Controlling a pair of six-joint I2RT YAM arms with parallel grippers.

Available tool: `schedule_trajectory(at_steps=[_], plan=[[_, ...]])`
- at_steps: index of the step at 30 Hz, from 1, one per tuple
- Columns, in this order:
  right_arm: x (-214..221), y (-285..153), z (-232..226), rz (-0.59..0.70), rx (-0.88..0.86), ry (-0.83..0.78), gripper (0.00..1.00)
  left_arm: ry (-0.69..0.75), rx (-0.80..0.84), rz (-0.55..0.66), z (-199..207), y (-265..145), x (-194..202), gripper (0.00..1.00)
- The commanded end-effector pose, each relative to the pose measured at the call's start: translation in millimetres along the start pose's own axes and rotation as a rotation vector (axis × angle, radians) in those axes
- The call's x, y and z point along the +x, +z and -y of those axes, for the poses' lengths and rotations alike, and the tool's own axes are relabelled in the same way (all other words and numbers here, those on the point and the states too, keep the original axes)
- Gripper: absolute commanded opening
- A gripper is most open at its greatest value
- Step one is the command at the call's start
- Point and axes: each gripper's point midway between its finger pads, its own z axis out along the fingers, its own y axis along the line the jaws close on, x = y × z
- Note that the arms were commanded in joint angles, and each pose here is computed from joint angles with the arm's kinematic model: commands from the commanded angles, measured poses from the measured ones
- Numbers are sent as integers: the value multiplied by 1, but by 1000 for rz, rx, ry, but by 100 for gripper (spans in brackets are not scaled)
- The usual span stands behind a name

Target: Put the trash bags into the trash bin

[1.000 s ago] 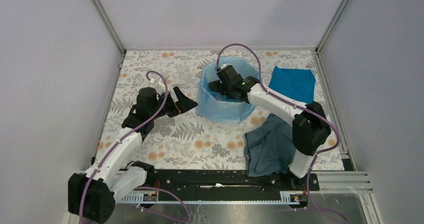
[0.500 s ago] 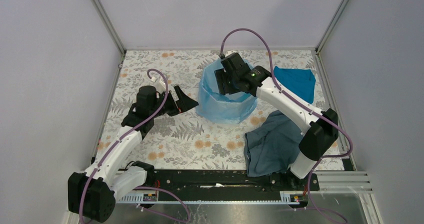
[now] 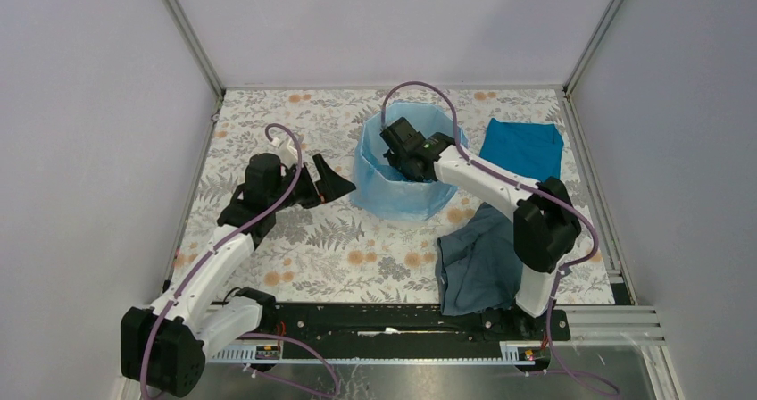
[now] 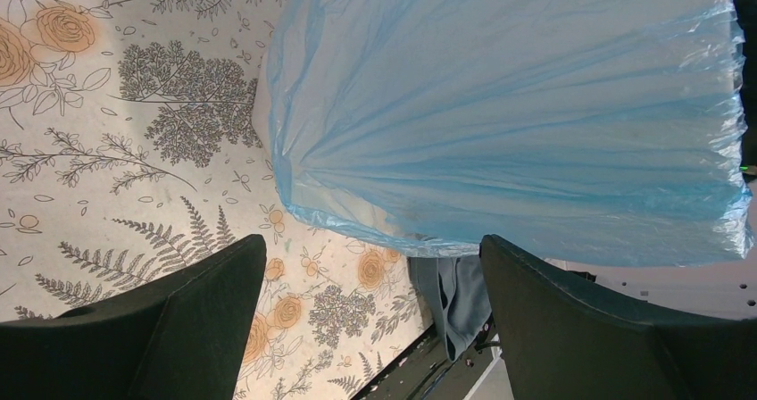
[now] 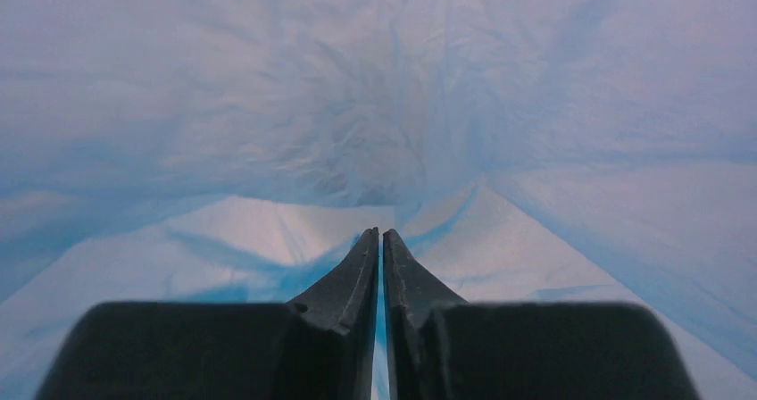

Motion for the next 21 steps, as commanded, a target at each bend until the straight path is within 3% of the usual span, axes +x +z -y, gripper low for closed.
schedule_trajectory(at_steps=[1,6,11,21], plan=[[7,27,-10,-5,-21,0,10,64,61,60,24,-7,-20,94],[25,52,-16,-49,-41,12,7,82,35,88,24,-13,-25,94],[16,45,-22,-36,-68,25,8,106,26,92,27,-18,-27,94],[-37,-44,-15,119,-80,46,36,164,21,101,46,-30,-45,94]])
